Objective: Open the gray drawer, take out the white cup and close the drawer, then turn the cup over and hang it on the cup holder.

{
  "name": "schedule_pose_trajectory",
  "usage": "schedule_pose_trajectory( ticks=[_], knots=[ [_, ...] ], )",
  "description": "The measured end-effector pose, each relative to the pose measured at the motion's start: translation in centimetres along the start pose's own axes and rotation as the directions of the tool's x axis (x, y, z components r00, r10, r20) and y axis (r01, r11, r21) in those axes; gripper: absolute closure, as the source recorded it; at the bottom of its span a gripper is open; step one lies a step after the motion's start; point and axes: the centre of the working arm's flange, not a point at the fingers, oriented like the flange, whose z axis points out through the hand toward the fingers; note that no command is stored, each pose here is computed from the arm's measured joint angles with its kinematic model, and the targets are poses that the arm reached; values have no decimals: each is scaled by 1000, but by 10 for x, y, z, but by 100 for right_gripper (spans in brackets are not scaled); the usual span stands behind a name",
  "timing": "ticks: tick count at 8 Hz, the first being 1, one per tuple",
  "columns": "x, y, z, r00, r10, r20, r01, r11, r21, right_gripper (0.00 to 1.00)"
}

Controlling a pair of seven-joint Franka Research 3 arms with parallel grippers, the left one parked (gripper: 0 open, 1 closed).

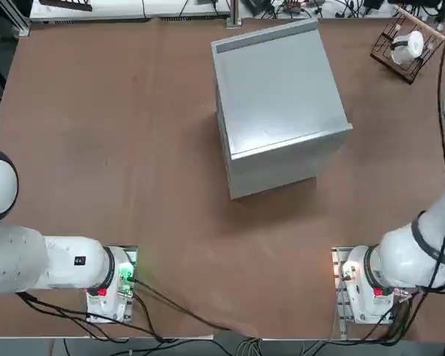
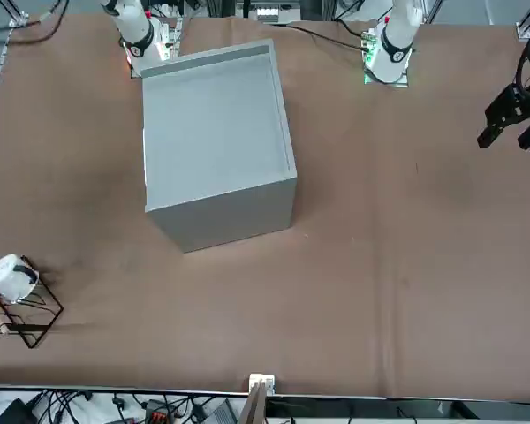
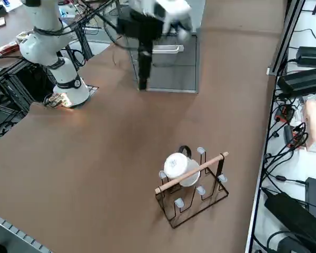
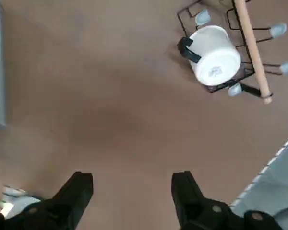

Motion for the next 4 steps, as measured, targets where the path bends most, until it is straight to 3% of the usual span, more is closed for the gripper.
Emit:
schedule_pose_trajectory(
  ticks=[2, 4],
  knots=[
    [-15, -39, -35, 989, 136, -61, -135, 991, 24, 0],
    [-17, -80, -46, 945, 287, -158, -284, 958, 39, 0]
  ],
)
